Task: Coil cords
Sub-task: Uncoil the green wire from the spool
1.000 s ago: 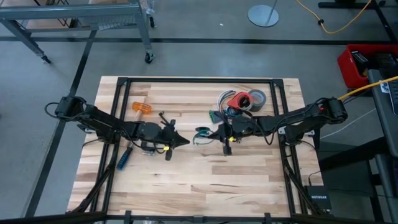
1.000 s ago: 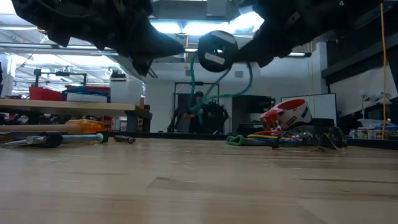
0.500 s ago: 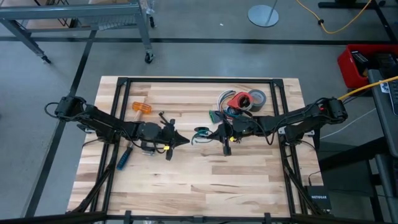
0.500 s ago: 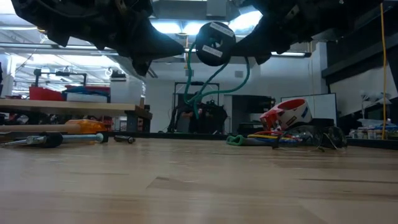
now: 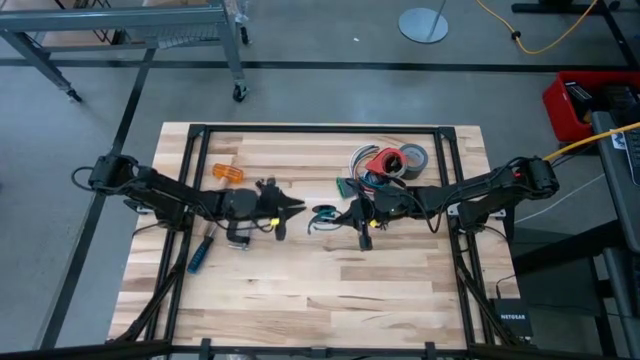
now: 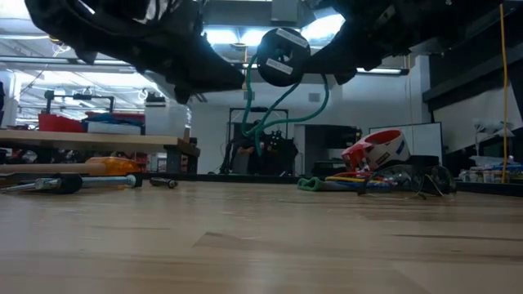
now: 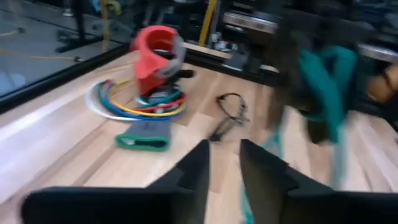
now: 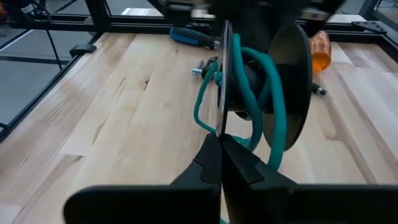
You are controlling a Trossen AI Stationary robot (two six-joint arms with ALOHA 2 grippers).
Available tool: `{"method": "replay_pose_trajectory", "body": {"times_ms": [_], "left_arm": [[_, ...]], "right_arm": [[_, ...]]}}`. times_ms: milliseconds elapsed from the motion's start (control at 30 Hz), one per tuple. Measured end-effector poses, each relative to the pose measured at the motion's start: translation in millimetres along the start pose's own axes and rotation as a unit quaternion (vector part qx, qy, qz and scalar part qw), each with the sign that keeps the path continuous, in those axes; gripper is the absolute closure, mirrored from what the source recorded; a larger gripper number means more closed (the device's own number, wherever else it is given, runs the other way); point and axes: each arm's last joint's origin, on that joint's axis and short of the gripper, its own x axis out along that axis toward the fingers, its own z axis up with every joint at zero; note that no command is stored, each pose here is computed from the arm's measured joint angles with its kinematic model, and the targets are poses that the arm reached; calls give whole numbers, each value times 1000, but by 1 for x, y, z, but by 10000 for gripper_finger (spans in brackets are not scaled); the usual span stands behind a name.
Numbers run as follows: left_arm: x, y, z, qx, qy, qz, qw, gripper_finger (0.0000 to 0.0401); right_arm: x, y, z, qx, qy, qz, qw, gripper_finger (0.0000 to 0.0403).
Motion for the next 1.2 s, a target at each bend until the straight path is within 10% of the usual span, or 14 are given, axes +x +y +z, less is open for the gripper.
{"method": "replay_pose_trajectory", "body": {"times_ms": [267,933,1200], "left_arm": [[-2,-10,-3,2,21,-80,997,244],[-6,-20,6,8,-30,-102,994,263],[-6,-19,5,32,-29,-95,995,361]], "right_arm": [[0,-7,0,-2,1,-51,999,402],[-1,-10,11,19,-58,-24,998,402],[-1,-10,10,19,-54,-23,998,402]]}}
